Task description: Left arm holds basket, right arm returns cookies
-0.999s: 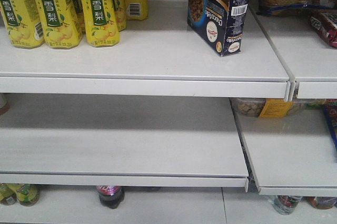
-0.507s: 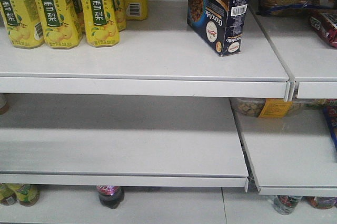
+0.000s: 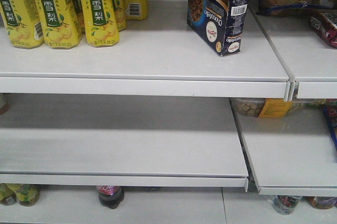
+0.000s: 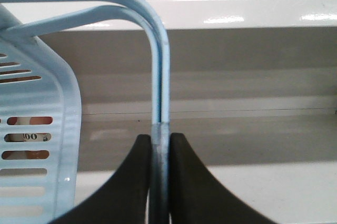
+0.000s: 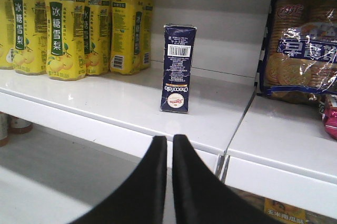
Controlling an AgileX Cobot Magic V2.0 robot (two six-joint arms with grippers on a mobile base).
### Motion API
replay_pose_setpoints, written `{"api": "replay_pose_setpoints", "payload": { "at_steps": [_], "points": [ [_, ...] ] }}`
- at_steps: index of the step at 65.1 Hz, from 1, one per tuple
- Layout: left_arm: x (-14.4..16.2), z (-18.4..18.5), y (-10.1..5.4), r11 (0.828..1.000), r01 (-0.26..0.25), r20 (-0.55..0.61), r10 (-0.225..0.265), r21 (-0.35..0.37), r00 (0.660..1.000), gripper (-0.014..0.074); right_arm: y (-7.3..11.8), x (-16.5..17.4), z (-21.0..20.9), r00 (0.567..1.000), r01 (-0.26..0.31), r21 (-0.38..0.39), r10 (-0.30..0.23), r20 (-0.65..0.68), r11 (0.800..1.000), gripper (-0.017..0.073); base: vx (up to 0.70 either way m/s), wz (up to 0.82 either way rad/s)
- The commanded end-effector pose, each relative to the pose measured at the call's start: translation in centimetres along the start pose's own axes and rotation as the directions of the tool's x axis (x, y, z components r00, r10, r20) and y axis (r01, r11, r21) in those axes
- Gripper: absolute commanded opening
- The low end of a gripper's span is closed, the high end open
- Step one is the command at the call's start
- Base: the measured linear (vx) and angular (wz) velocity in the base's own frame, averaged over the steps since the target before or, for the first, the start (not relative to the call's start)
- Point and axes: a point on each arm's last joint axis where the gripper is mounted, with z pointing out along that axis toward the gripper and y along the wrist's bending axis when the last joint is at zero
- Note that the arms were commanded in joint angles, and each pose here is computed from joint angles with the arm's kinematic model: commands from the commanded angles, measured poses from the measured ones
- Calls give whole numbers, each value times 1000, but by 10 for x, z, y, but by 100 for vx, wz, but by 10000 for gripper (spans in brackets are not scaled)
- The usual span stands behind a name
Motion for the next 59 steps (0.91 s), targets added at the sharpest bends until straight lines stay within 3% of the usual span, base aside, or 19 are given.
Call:
{"api": "replay_pose_setpoints", "payload": {
  "at_steps": [1, 15, 59],
  "points": [
    [-21, -4, 0, 1000, -27, 157, 28, -6, 987, -3, -2, -15, 0, 996, 8, 15, -9, 88, 1000, -3, 0, 0],
    [-21, -4, 0, 1000, 1, 158, 0, -2, 988, -3, -2, -15, 0, 996, 8, 15, -9, 88, 1000, -3, 0, 0],
    [-19, -4, 0, 1000, -1, 132, 2, -2, 991, -3, -2, -15, 0, 996, 8, 15, -9, 88, 1000, -3, 0, 0]
  ]
}}
